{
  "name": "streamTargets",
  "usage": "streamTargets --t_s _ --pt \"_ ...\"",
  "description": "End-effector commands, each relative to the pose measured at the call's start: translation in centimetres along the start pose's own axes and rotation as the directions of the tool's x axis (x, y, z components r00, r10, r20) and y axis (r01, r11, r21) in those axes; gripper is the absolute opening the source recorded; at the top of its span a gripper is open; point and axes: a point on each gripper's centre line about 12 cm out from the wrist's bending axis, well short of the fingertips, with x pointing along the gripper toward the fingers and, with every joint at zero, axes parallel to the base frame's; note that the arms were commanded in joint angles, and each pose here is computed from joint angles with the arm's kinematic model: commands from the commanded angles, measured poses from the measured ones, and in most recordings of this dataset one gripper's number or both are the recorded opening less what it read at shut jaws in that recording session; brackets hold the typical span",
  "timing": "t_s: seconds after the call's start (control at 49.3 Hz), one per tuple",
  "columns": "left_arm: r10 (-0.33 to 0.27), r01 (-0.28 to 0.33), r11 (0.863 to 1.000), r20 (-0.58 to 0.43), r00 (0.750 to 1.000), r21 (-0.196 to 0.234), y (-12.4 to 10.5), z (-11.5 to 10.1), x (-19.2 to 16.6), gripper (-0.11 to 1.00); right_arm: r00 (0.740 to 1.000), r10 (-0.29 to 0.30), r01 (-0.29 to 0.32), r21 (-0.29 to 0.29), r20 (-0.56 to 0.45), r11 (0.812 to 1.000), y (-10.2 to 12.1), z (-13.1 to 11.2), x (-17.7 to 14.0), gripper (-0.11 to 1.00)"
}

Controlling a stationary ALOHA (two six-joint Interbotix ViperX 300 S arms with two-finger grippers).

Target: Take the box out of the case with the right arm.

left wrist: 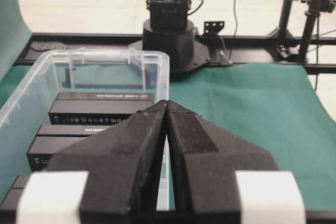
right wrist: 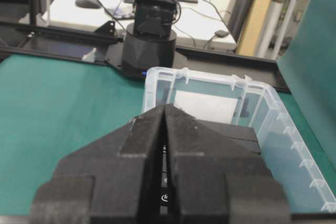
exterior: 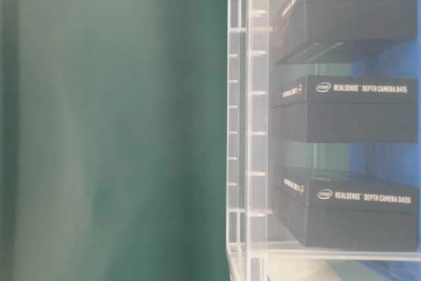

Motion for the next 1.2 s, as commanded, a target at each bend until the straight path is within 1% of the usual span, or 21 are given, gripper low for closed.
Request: streamTargets --t_s 0.0,0.183,0.264,0.325,0.446,0.588,0.67,0.791,0.893,1.075,1.177 --pt "-0.002 0.002 1.0 -0.008 1.0 0.016 0.0 0.6 0.3 0.0 1.0 0.0 0.0 0.017 0.011 1.0 0.0 0.6 0.3 0.0" --pt "0.0 0.001 1.0 -0.051 0.999 0.017 0.0 1.0 0.2 0.0 0.998 0.0 0.002 0.032 -0.066 0.999 0.0 1.6 1.1 0.0" --pt "0.0 0.0 1.0 -0.041 0.999 0.014 0.0 1.8 0.2 0.0 0.996 0.001 0.002 0.031 -0.089 1.0 0.0 2.4 1.3 0.0" --pt "0.001 0.0 1.0 -0.031 1.0 0.012 0.0 2.6 0.1 0.0 0.996 0.001 0.002 0.031 -0.087 1.0 0.0 3.6 1.4 0.0" --pt "0.002 -0.002 1.0 -0.014 1.0 -0.001 0.0 5.1 -0.1 0.0 0.998 0.002 0.0 0.032 -0.063 0.999 0.0 6.5 1.4 0.0" --pt "0.004 -0.005 1.0 -0.005 1.0 -0.009 0.1 8.7 -0.1 0.0 0.998 0.001 0.001 0.034 -0.058 0.999 0.0 9.8 1.5 0.0" --pt "0.006 -0.007 1.0 -0.037 0.999 -0.009 0.1 10.6 0.0 0.0 0.999 0.003 -0.001 0.035 -0.054 0.999 0.0 11.9 1.4 0.0" --pt "0.009 -0.01 1.0 -0.09 0.996 -0.008 0.1 12.7 0.2 0.0 0.998 0.001 0.002 0.049 -0.063 0.999 0.0 14.0 1.6 0.0" --pt "0.011 -0.012 1.0 -0.122 0.992 -0.005 0.2 13.7 0.4 0.0 0.996 0.002 0.005 0.076 -0.093 0.997 0.0 14.5 1.8 0.0" --pt "0.012 -0.014 1.0 -0.192 0.981 -0.009 0.2 14.0 0.5 0.0 0.984 0.002 0.021 0.129 -0.177 0.991 0.0 13.9 1.5 0.0" --pt "-0.003 -0.002 1.0 -0.249 0.969 -0.016 -0.1 14.0 0.3 0.0 0.967 0.002 0.043 0.17 -0.255 0.985 0.0 13.4 1.3 0.0"
